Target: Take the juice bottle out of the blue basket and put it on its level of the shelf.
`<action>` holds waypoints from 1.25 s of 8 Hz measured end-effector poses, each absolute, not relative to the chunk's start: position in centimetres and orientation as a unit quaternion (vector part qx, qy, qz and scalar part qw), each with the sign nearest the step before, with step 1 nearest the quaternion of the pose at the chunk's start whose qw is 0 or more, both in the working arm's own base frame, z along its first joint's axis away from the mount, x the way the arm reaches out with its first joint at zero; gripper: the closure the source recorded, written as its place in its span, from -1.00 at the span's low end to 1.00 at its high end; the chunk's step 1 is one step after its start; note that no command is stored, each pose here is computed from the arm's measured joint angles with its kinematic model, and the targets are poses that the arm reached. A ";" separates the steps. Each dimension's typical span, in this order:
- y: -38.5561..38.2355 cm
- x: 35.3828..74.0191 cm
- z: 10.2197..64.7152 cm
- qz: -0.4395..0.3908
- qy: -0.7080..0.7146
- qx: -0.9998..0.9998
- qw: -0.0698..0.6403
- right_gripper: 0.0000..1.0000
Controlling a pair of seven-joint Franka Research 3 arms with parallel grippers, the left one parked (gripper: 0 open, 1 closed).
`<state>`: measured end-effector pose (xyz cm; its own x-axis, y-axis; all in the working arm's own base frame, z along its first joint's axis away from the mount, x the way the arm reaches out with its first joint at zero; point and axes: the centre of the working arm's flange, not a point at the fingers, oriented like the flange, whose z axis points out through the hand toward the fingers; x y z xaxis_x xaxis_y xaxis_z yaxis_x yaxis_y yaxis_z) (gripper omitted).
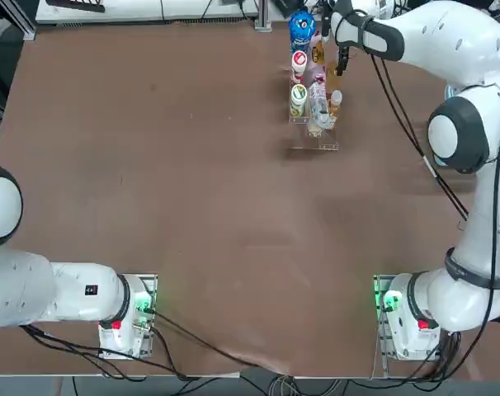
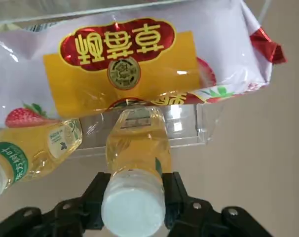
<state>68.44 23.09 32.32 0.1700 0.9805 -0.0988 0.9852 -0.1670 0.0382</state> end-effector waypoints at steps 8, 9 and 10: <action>23.4 68.3 31.0 -0.034 0.645 0.762 0.043 -0.08; 23.4 68.3 30.9 -0.035 0.646 0.761 0.043 -0.08; 23.5 68.2 31.0 -0.035 0.645 0.762 0.043 -0.13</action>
